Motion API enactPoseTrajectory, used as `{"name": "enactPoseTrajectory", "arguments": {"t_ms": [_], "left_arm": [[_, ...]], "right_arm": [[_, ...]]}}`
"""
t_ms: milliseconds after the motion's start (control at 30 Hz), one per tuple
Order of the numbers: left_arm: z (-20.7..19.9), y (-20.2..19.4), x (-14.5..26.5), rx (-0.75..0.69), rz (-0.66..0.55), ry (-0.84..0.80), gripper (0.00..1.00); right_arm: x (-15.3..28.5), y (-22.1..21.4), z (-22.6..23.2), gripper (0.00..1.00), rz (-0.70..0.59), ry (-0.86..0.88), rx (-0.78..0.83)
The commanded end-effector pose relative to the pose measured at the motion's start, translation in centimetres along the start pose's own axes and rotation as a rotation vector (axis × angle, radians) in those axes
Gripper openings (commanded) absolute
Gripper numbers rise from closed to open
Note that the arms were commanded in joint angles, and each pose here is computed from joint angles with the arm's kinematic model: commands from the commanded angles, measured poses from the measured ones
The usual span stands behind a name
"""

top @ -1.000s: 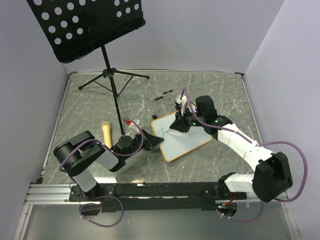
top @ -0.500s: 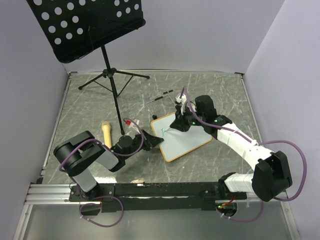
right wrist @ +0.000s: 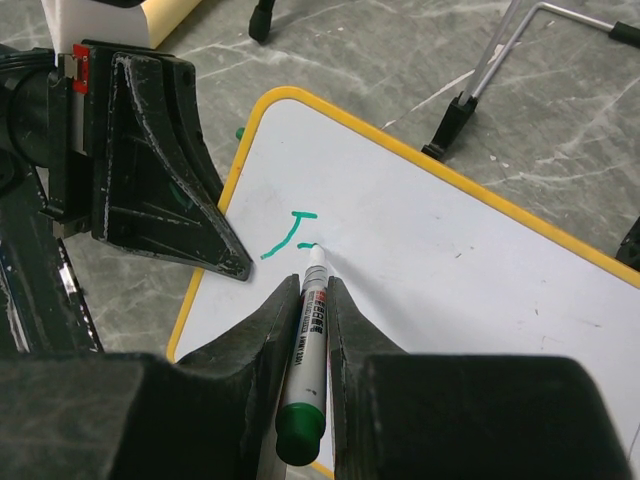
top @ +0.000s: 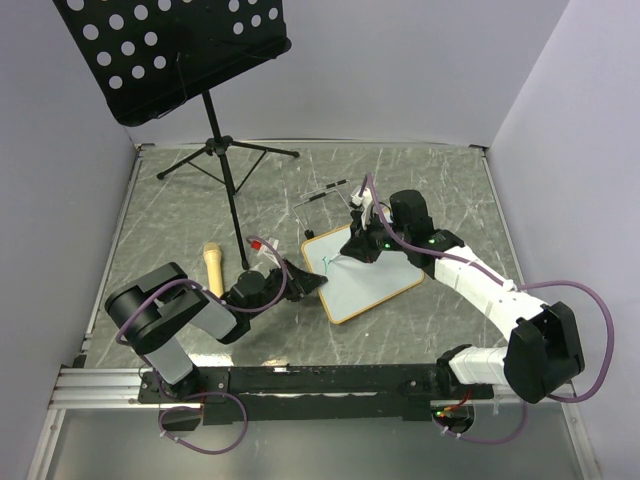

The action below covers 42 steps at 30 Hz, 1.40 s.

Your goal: Write a sentence on the whiteboard

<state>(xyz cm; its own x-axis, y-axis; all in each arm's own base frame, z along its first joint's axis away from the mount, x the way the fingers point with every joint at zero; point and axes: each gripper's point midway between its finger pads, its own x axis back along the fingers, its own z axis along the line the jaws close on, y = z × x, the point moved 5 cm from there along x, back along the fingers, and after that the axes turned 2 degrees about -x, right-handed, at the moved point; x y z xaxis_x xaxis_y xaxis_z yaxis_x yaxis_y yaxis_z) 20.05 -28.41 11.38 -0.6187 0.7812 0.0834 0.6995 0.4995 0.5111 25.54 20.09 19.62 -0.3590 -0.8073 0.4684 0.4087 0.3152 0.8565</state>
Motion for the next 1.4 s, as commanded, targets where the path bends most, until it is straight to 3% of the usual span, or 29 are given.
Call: {"name": "enactPoseTrajectory", "arguments": {"t_ms": [0, 1367], "left_arm": [[-7.1, 4.0, 0.5, -0.073, -0.192, -0.330, 0.01], [-6.9, 4.3, 0.5, -0.051, -0.208, -0.326, 0.01]], "right_arm": [[0.3, 1.5, -0.3, 0.00, -0.020, -0.025, 0.046], [0.3, 1.1, 1.0, 0.00, -0.002, 0.084, 0.051]]}}
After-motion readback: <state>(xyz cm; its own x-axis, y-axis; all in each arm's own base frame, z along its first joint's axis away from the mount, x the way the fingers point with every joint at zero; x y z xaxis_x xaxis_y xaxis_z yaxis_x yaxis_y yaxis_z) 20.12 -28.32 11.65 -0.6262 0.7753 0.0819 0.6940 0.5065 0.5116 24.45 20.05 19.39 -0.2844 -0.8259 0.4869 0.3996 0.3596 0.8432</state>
